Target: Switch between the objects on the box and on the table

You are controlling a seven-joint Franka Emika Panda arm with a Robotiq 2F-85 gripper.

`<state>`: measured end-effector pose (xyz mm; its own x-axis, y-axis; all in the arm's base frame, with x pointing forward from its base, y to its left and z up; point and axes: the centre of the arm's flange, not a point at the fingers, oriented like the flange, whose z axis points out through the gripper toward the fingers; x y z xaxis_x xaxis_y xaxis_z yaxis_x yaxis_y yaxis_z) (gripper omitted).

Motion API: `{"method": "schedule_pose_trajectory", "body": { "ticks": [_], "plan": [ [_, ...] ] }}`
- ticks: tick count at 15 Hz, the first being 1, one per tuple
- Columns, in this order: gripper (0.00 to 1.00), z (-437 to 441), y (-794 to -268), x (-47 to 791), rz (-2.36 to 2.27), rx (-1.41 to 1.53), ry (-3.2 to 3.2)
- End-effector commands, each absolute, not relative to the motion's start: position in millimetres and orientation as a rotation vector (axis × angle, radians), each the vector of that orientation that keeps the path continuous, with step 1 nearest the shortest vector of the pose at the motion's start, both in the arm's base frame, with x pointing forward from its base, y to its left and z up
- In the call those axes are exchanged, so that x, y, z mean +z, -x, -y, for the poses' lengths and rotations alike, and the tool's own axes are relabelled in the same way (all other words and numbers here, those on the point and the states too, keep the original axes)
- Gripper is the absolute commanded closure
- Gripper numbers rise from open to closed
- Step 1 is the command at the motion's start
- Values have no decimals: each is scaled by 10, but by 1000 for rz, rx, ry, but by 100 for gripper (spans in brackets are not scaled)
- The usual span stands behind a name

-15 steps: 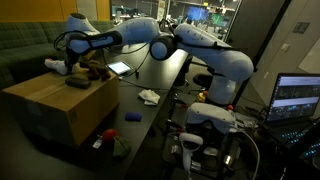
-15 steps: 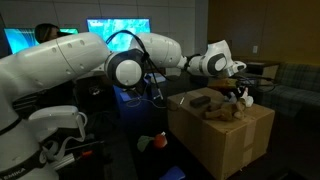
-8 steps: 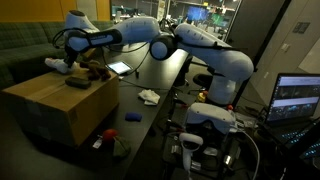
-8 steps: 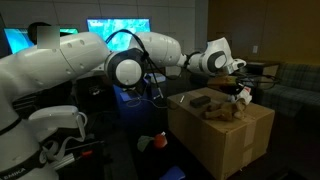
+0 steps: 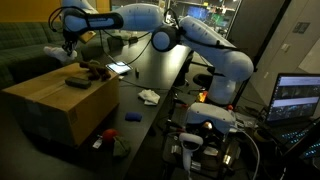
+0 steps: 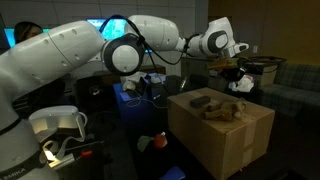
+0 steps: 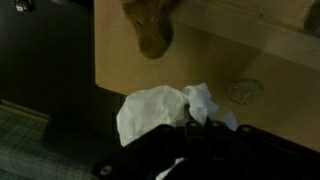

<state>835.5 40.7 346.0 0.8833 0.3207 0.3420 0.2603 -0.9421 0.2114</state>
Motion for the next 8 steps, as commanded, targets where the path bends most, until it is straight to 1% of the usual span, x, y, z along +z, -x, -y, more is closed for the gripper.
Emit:
{"method": "schedule_pose_trajectory", "body": {
  "ticks": [1,4,8],
  "plan": [
    [99,-133,-7823,3905,-421,411,-2946],
    [99,218,-7518,4090,-349,237,-2970],
    [99,727,-7253,4190,-232,55,-3005]
  ]
}}
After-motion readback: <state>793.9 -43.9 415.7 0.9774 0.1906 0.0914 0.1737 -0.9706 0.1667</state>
